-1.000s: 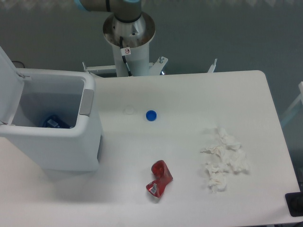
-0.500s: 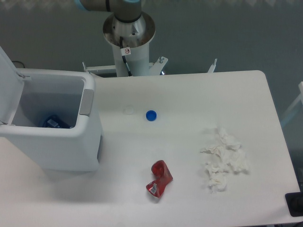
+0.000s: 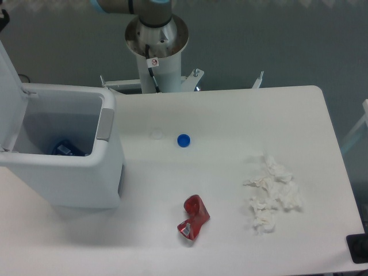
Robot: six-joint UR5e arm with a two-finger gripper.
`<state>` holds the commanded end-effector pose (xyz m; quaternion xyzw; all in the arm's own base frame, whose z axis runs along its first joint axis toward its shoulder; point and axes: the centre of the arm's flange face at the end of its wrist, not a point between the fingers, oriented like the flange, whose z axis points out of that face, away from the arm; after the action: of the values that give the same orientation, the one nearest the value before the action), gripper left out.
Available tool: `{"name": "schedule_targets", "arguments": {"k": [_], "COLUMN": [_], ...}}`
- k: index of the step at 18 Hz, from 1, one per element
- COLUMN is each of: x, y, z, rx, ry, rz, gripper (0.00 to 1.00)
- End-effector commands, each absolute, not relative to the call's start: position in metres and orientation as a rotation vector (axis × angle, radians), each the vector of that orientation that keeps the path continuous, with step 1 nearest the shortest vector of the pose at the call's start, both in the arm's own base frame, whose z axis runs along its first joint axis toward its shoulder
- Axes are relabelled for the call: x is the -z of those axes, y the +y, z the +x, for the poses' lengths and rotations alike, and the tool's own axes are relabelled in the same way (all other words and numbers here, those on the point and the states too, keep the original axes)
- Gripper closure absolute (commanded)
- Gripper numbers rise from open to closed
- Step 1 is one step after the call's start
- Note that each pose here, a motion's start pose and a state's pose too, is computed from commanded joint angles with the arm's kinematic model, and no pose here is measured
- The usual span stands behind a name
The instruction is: Close the trash can
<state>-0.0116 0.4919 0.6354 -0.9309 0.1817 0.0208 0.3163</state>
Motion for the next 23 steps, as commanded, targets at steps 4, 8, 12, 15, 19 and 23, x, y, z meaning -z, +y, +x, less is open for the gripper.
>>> {"name": "schedule_targets", "arguments": {"k": [4, 8, 12, 15, 19, 23], "x": [-0.632, -0.625, -0.627, -0.622, -0.612, -0.602], "y": [0.492, 0.493, 0.488, 0.486, 0.489, 0.488], "z": [-0.016, -0.026, -0.047, -0.061, -0.075, -0.088], "rx": [-0.094, -0.133, -0.156, -0.15, -0.146, -0.143], "ry": [0.461, 0.437, 0.379, 0.343, 0.311, 0.281], "rz": [-2.475, -2.506, -2.513, -2.544, -2.567, -2.586], "gripper": [1.0, 1.0, 1.0, 1.0, 1.0, 1.0]}}
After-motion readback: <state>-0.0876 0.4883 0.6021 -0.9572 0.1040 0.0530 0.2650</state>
